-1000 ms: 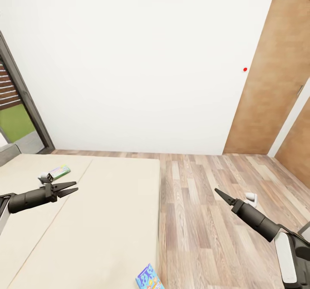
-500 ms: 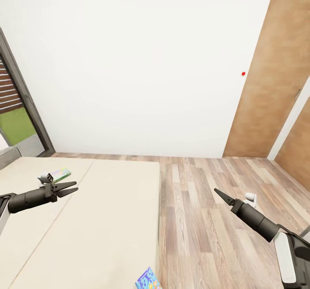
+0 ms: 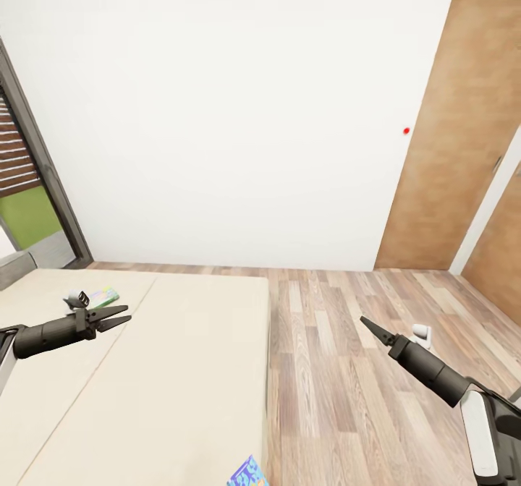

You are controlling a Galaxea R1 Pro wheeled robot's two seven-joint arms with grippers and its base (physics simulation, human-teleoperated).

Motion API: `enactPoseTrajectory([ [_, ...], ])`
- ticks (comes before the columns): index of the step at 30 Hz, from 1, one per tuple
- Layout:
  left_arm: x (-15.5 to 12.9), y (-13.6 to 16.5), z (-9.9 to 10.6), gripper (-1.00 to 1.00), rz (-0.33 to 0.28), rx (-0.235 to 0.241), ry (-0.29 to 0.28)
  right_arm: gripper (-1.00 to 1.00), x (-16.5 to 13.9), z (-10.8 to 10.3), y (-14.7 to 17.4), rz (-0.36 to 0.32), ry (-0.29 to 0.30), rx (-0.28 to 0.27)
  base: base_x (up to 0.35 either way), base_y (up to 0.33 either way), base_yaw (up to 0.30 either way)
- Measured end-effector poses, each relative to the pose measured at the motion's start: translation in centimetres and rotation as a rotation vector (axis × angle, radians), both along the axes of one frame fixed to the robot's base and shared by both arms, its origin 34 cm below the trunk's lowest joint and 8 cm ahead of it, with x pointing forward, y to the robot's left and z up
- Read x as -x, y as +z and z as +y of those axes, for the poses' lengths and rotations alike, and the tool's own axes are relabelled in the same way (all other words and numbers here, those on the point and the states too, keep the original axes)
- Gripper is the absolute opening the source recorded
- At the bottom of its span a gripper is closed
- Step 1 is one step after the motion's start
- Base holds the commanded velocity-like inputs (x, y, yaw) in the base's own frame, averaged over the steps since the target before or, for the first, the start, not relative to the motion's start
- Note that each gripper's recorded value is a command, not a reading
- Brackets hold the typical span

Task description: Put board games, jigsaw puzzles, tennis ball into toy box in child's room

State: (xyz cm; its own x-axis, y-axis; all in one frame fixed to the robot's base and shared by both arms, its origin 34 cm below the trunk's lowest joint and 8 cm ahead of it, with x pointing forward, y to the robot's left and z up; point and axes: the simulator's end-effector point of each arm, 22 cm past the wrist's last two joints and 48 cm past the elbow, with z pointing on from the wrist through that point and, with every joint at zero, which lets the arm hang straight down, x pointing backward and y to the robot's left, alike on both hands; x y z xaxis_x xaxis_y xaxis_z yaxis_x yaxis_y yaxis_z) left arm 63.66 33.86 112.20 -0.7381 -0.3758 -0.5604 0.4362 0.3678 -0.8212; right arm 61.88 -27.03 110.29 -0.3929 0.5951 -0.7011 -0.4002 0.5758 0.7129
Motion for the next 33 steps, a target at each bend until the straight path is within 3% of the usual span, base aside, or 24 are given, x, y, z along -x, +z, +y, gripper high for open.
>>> enactPoseTrajectory([
  [33, 0.5, 2.0, -0.1, 1.0, -0.036, -0.001, -0.002, 1.0, 0.4, -0.1, 2.0, -0.039, -0.002, -0.003, 0.0, 0.0, 0.0],
])
